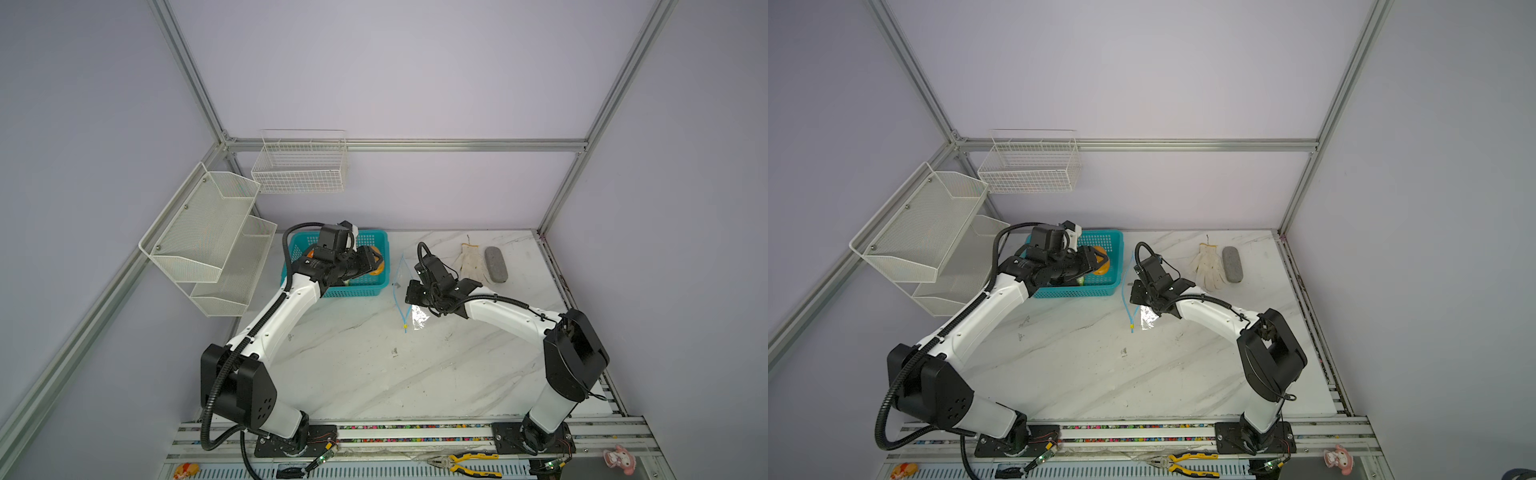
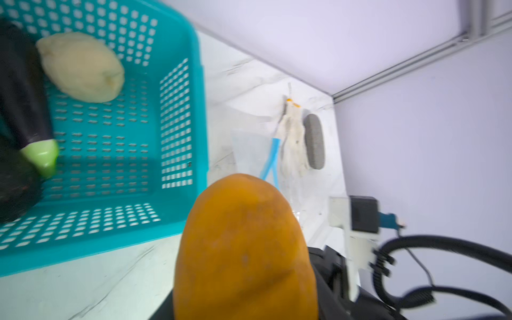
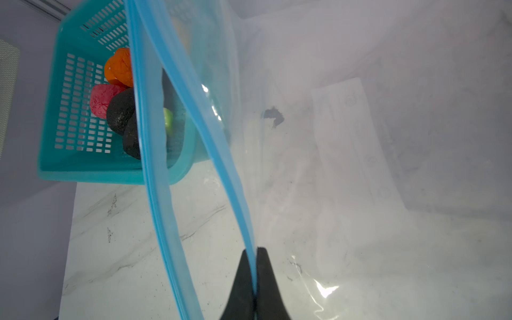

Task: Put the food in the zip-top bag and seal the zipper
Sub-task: 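Lift the yellow potato with the left gripper and carry it toward the bag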

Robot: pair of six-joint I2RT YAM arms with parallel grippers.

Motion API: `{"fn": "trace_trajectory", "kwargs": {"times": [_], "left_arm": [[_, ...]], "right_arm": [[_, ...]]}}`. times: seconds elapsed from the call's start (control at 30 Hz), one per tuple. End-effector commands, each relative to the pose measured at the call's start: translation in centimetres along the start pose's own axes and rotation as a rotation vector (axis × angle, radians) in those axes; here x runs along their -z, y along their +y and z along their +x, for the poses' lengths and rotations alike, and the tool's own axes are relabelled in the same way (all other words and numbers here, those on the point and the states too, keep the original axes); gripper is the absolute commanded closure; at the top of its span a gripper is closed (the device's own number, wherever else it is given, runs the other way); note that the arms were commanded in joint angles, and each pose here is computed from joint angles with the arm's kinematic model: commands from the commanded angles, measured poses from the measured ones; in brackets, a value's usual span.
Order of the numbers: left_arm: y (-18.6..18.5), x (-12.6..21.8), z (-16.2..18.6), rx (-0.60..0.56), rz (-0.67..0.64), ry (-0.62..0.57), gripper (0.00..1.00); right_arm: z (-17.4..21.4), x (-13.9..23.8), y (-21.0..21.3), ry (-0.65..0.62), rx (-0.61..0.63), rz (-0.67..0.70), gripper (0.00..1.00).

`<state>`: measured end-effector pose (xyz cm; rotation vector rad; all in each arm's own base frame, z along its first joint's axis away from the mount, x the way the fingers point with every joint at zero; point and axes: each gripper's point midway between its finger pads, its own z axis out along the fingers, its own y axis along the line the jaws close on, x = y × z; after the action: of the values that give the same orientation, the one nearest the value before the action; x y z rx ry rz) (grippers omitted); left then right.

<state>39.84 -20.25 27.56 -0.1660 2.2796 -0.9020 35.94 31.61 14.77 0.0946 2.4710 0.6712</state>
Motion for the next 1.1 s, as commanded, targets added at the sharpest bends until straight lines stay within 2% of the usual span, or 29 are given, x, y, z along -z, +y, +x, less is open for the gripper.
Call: {"fn": "trace_trajectory", "kwargs": {"times": [0.0, 0.4, 0.7, 1.07], "left_arm": [[-3.2, 0.0, 1.3, -0.022, 0.128, 0.001, 0.57], [-4.1, -2.6, 3.6, -0.040, 0.160, 0.044, 0.58], [-3.1, -5.2, 5.2, -0.054, 0.116, 0.078, 0.59], [-1.7, -5.8, 5.4, -0.076, 0.049, 0.063, 0.59]], "right_arm": [[-1.0, 1.3, 1.3, -0.024, -0.006, -0.063, 1.00], [-2.2, 3.7, 2.3, -0.064, -0.017, -0.115, 1.00], [-2.7, 5.0, 2.6, -0.097, -0.035, -0.148, 1.00], [-3.4, 6.3, 3.1, -0.125, -0.035, -0.175, 1.00]]}}
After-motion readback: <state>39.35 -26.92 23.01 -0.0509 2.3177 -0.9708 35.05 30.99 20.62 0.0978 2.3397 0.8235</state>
